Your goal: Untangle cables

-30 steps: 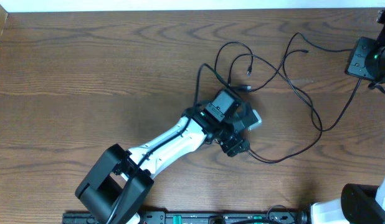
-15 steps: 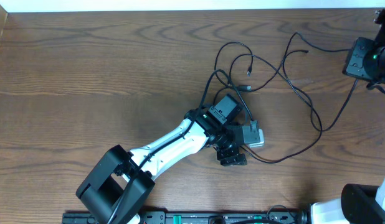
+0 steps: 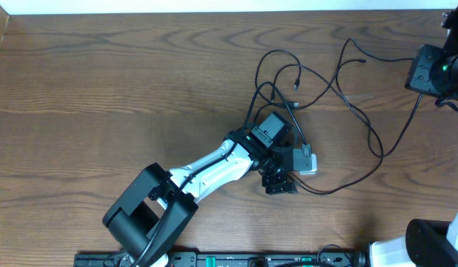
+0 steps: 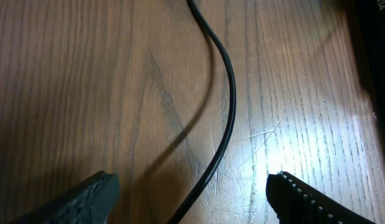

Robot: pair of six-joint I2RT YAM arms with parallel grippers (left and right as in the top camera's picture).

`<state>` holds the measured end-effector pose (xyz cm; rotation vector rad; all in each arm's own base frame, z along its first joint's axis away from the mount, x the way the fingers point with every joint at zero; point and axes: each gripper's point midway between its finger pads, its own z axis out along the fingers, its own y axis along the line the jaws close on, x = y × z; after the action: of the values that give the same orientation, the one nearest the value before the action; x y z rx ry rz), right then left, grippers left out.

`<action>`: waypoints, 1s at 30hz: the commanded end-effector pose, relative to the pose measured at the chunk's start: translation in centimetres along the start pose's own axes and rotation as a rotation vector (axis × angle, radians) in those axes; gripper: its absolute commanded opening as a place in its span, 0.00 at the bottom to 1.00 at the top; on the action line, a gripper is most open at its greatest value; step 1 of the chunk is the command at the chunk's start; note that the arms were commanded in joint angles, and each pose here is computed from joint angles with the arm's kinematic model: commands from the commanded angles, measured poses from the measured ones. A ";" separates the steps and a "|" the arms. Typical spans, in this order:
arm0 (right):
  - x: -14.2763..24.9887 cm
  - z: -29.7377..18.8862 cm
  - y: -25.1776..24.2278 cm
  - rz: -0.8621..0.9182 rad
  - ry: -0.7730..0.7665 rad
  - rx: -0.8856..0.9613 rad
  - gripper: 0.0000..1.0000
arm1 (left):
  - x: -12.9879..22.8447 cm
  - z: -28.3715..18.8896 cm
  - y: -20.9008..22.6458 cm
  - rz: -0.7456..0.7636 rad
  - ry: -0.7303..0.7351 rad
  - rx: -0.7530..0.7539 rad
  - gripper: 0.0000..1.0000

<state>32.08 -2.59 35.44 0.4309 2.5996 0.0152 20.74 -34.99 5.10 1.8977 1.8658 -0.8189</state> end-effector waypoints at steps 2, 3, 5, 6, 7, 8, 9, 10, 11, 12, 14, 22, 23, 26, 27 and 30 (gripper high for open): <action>0.0 0.3 -0.1 -0.010 0.010 0.002 0.01 | 0.0 0.1 0.0 0.022 -0.003 0.009 0.82; 0.0 0.3 -0.1 -0.010 0.010 0.002 0.01 | 0.1 0.2 0.0 0.028 -0.001 0.010 0.82; 0.0 0.3 -0.1 -0.010 0.010 0.002 0.01 | 0.4 0.6 0.2 0.030 0.004 0.014 0.82; 0.0 0.3 -0.1 -0.010 0.010 0.002 0.01 | 0.6 0.8 0.2 0.028 0.007 0.016 0.81; 0.1 0.3 -0.1 -0.010 0.011 0.002 0.01 | 1.0 1.3 0.3 0.021 0.015 0.023 0.81; 0.1 0.3 -0.1 -0.010 0.010 0.001 0.01 | 1.3 1.6 0.3 0.015 0.021 0.028 0.80; 0.1 0.3 -0.1 -0.010 0.010 0.001 0.01 | 1.5 1.8 0.3 0.010 0.027 0.033 0.77; 0.1 0.3 -0.1 -0.011 0.010 0.002 0.01 | 1.7 2.0 0.3 0.006 0.032 0.037 0.73; 0.1 0.2 0.0 -0.011 0.010 0.001 0.01 | 1.8 2.2 0.3 0.005 0.034 0.039 0.70; 0.1 0.2 0.0 -0.012 0.011 0.001 0.01 | 1.9 2.2 0.3 0.004 0.035 0.039 0.67; 0.1 0.2 0.1 -0.015 0.011 -0.001 0.01 | 1.8 2.2 0.4 0.005 0.032 0.037 0.44; 0.1 0.2 0.2 -0.022 0.010 0.001 0.01 | 2.7 1.1 5.2 -0.088 0.123 -0.233 0.07; 0.1 0.3 0.1 -0.021 0.008 0.010 0.01 | 2.8 0.4 6.1 -0.097 0.140 -0.286 0.07; -0.1 0.3 -0.5 -0.021 0.000 0.042 0.01 | 2.1 -2.2 7.2 -0.098 0.133 -0.366 0.07; -0.4 0.5 -1.0 -0.020 -0.007 0.076 0.01 | 0.9 -5.4 7.9 -0.117 0.082 -0.419 0.08; -0.8 1.5 -1.9 -0.010 -0.005 0.138 0.01 | -0.3 -11.9 9.7 -0.213 -0.035 -0.541 0.07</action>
<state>32.23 -3.39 35.47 0.4425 2.5883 -0.0526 28.28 -31.28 6.23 1.6312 2.0384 -0.3991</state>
